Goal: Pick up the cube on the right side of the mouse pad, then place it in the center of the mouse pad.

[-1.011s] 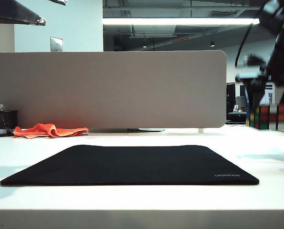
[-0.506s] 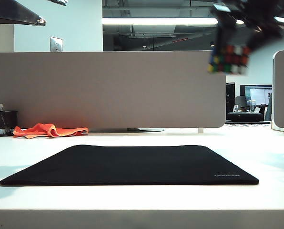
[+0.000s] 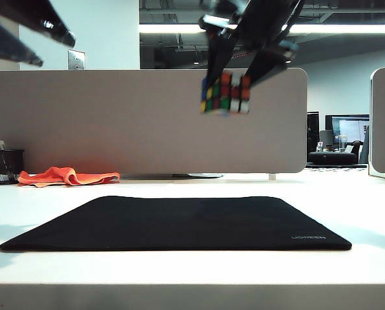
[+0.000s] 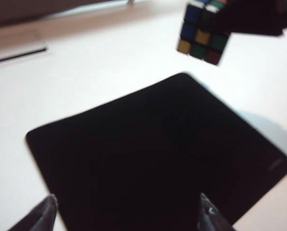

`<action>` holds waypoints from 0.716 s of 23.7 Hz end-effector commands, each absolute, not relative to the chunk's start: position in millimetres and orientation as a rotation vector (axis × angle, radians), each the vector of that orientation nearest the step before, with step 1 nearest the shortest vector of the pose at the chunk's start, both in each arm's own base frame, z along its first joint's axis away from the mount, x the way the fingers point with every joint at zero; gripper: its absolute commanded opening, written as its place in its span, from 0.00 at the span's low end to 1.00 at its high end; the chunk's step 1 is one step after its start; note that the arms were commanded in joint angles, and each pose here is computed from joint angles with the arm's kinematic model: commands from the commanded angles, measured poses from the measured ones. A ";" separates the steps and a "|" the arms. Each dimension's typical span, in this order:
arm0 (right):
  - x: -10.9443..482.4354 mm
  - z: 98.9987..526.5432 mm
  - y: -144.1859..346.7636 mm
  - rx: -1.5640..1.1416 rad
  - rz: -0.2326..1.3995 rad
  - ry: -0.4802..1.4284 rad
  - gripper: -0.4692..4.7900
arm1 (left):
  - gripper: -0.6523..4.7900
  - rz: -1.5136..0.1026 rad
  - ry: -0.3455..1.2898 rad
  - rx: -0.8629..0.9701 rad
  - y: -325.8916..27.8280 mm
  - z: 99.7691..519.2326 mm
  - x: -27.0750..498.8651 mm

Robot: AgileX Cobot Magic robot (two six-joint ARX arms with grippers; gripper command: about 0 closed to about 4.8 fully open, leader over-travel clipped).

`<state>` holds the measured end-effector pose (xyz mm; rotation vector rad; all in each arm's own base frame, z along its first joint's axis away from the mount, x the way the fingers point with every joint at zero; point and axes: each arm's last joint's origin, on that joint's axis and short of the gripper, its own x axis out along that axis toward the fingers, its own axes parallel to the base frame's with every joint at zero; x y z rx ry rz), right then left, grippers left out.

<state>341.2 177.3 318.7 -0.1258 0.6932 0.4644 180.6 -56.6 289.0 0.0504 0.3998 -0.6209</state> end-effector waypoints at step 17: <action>374.0 228.6 224.4 -0.140 0.544 0.838 0.87 | 0.80 -0.548 0.458 0.092 -53.8 284.3 178.8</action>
